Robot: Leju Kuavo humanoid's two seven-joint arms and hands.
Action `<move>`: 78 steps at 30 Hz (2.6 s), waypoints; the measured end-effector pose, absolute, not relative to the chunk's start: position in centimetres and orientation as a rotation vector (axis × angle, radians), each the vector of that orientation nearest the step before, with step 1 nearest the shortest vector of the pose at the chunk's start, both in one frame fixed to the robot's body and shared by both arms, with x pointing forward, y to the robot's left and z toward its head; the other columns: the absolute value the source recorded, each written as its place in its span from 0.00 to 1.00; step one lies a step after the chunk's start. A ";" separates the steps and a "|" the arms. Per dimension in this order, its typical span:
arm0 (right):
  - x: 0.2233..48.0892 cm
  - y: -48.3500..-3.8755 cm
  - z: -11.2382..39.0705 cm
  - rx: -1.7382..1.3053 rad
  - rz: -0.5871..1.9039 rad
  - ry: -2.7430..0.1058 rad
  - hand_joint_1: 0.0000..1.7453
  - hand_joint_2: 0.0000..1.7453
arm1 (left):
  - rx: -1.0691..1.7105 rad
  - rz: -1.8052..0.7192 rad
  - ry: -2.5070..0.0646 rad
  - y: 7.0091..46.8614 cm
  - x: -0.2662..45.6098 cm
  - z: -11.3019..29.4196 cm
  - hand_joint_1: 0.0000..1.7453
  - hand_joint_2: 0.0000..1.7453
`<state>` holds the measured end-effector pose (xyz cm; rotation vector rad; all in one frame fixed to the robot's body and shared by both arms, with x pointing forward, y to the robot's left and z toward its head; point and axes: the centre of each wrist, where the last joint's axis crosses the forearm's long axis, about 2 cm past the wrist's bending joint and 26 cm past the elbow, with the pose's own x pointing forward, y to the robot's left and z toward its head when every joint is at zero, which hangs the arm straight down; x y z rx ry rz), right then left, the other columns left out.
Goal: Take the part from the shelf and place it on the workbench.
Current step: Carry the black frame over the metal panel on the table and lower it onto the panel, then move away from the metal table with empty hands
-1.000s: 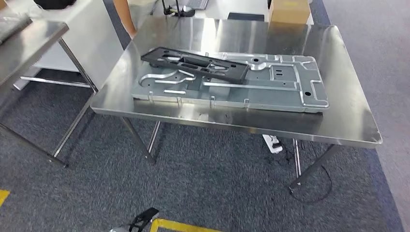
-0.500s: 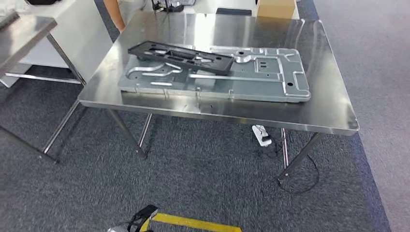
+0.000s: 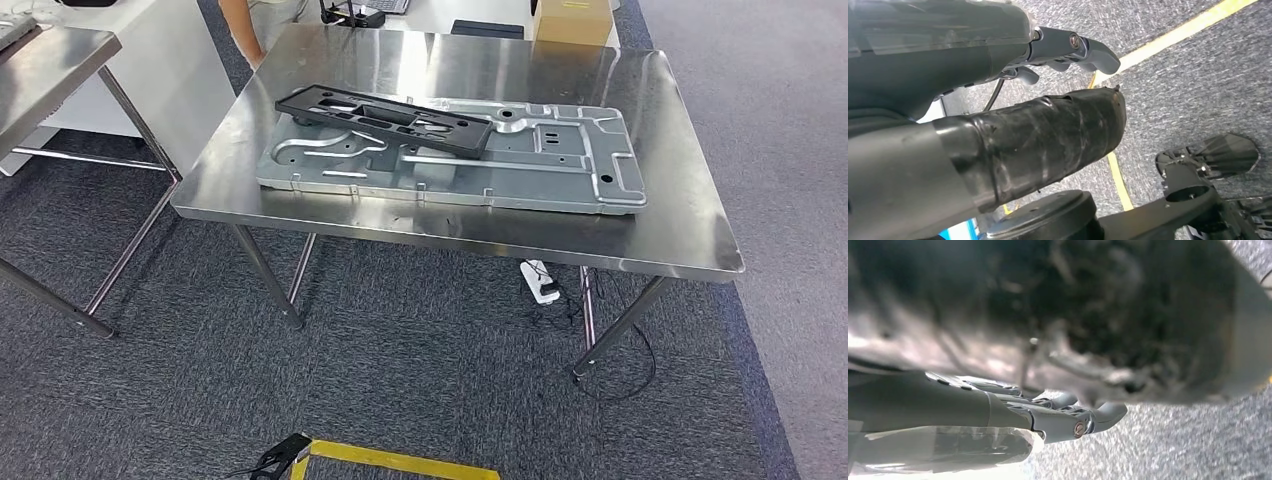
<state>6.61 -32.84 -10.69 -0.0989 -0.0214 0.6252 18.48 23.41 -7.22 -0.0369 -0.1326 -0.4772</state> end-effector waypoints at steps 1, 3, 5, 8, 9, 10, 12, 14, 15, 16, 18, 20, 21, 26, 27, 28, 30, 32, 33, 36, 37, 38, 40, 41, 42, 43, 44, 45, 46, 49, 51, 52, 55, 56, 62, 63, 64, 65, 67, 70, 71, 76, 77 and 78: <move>6.6 -32.8 -10.7 -0.093 0.623 -0.018 0.00 0.00 | -0.038 -0.478 -0.130 23.4 18.5 -7.2 0.00 0.00; 6.5 -32.7 -10.7 -0.084 0.620 -0.015 0.00 0.00 | -0.040 -0.481 -0.126 23.5 18.5 -7.2 0.00 0.00; 6.5 -32.6 -10.7 -0.078 0.617 -0.013 0.00 0.00 | -0.042 -0.485 -0.123 23.5 18.5 -7.2 0.00 0.00; 6.5 -32.5 -10.7 -0.070 0.611 -0.010 0.00 0.00 | -0.041 -0.493 -0.122 23.5 18.5 -7.2 0.00 0.00; 6.4 -32.4 -10.8 -0.068 0.609 -0.009 0.00 0.00 | -0.040 -0.496 -0.122 23.5 18.5 -7.2 0.00 0.00; 6.4 -32.4 -10.8 -0.065 0.607 -0.009 0.00 0.00 | -0.039 -0.500 -0.122 23.6 18.5 -7.2 0.00 0.00; 6.4 -32.3 -10.8 -0.058 0.600 -0.011 0.00 0.00 | -0.035 -0.507 -0.123 23.6 18.6 -7.2 0.00 0.00; 6.4 -32.1 -10.8 -0.049 0.597 -0.014 0.00 0.00 | -0.031 -0.512 -0.124 23.7 18.7 -7.2 0.00 0.00; 6.4 -32.1 -10.8 -0.046 0.599 -0.015 0.00 0.00 | -0.029 -0.513 -0.125 23.8 18.8 -7.1 0.00 0.00; 6.4 -32.1 -10.8 -0.049 0.608 -0.016 0.00 0.00 | -0.029 -0.513 -0.126 23.8 18.9 -7.1 0.00 0.00; 6.3 -32.1 -10.8 -0.068 0.645 -0.021 0.00 0.00 | -0.027 -0.513 -0.130 23.8 19.0 -7.0 0.00 0.00; 6.3 -32.1 -10.8 -0.097 0.688 -0.035 0.00 0.00 | -0.024 -0.509 -0.132 23.8 19.0 -7.0 0.00 0.00; 6.3 -32.1 -10.8 -0.109 0.702 -0.043 0.00 0.00 | -0.023 -0.507 -0.131 23.8 18.9 -7.1 0.00 0.00; 6.4 -32.1 -10.8 -0.130 0.696 -0.087 0.00 0.00 | -0.029 -0.500 -0.125 23.8 18.5 -7.3 0.00 0.00; 6.5 -32.2 -10.8 -0.139 0.695 -0.102 0.00 0.00 | -0.030 -0.498 -0.125 23.8 18.5 -7.3 0.00 0.00; 6.6 -32.2 -10.8 -0.155 0.695 -0.124 0.00 0.00 | -0.031 -0.495 -0.125 23.8 18.5 -7.3 0.00 0.00; 6.8 -32.2 -10.7 -0.193 0.695 -0.181 0.00 0.00 | -0.030 -0.489 -0.121 23.9 18.4 -7.3 0.00 0.00; 6.9 -32.4 -10.7 -0.226 0.693 -0.241 0.00 0.00 | -0.024 -0.482 -0.113 23.9 18.3 -7.3 0.00 0.00; 7.0 -32.4 -10.7 -0.240 0.690 -0.265 0.00 0.00 | -0.021 -0.478 -0.109 23.9 18.2 -7.4 0.00 0.00; 7.0 -32.7 -10.6 -0.253 0.675 -0.298 0.00 0.00 | -0.023 -0.463 -0.100 23.9 17.7 -7.6 0.00 0.00; 7.0 -32.8 -10.6 -0.247 0.667 -0.296 0.00 0.00 | -0.024 -0.460 -0.096 23.8 17.6 -7.6 0.00 0.00; 7.0 -32.9 -10.6 -0.239 0.658 -0.292 0.00 0.00 | -0.025 -0.457 -0.093 23.8 17.4 -7.7 0.00 0.00; 6.9 -33.0 -10.6 -0.221 0.645 -0.281 0.00 0.00 | -0.026 -0.452 -0.087 23.8 17.2 -7.8 0.00 0.00; 6.9 -33.1 -10.6 -0.213 0.643 -0.277 0.00 0.00 | -0.025 -0.449 -0.079 23.8 17.2 -7.8 0.00 0.00; 6.9 -33.1 -10.6 -0.207 0.645 -0.275 0.00 0.00 | -0.021 -0.445 -0.066 23.8 17.2 -7.8 0.00 0.00; 6.9 -33.1 -10.6 -0.203 0.648 -0.273 0.00 0.00 | -0.018 -0.442 -0.049 23.6 17.3 -7.7 0.00 0.00; 6.9 -33.1 -10.6 -0.201 0.651 -0.270 0.00 0.00 | -0.014 -0.439 -0.029 23.4 17.3 -7.7 0.00 0.25; 6.9 -33.2 -10.6 -0.198 0.650 -0.265 0.00 0.00 | -0.011 -0.434 -0.013 23.1 17.3 -7.6 0.00 0.50; 6.9 -33.2 -10.6 -0.194 0.645 -0.257 0.00 0.00 | -0.012 -0.431 0.001 22.7 17.2 -7.6 0.00 0.75; 6.7 -33.6 -10.6 -0.190 0.634 -0.226 0.00 0.00 | -0.023 -0.425 0.020 21.8 16.9 -7.6 0.00 1.00; 6.7 -33.8 -10.6 -0.201 0.641 -0.225 0.00 0.00 | -0.029 -0.422 0.025 21.4 16.7 -7.6 0.00 1.00; 6.7 -33.8 -10.6 -0.207 0.645 -0.227 0.00 0.00 | -0.032 -0.420 0.026 21.2 16.7 -7.6 0.00 1.00; 6.7 -34.2 -10.6 -0.218 0.652 -0.227 0.00 0.00 | -0.038 -0.420 0.033 20.8 16.5 -7.6 0.00 1.00; 6.7 -34.3 -10.6 -0.218 0.654 -0.225 0.00 0.00 | -0.039 -0.420 0.035 20.7 16.4 -7.6 0.00 1.00; 6.9 -34.3 -10.6 -0.118 0.635 -0.200 0.00 0.00 | -0.047 -0.430 0.035 20.1 16.4 -7.5 0.00 1.00; 6.8 -34.1 -10.6 -0.096 0.629 -0.197 0.00 0.00 | -0.049 -0.434 0.024 20.0 16.5 -7.5 0.00 1.00; 6.8 -34.0 -10.6 -0.075 0.621 -0.195 0.00 0.00 | -0.054 -0.439 0.002 20.1 16.5 -7.5 0.00 1.00; 6.9 -33.8 -10.6 -0.059 0.614 -0.196 0.00 0.00 | -0.062 -0.444 -0.028 20.2 16.5 -7.5 0.00 1.00; 6.9 -33.4 -10.6 -0.032 0.597 -0.199 0.00 0.00 | -0.081 -0.455 -0.096 20.6 16.7 -7.5 0.00 1.00; 6.8 -32.9 -10.7 0.010 0.567 -0.204 0.00 0.00 | -0.092 -0.474 -0.151 21.2 17.3 -7.4 0.00 1.00; 6.8 -32.7 -10.7 0.024 0.558 -0.204 0.00 0.00 | -0.090 -0.480 -0.158 21.3 17.5 -7.3 0.00 1.00; 6.8 -31.4 -10.8 0.063 0.543 -0.178 0.00 0.00 | -0.064 -0.495 -0.182 21.9 19.0 -6.8 0.00 1.00; 6.7 -31.3 -10.8 0.065 0.537 -0.171 0.00 0.00 | -0.061 -0.494 -0.186 22.0 19.2 -6.7 0.00 0.75; 6.7 -31.3 -10.8 0.064 0.530 -0.162 0.00 0.00 | -0.060 -0.493 -0.188 22.0 19.3 -6.7 0.00 0.50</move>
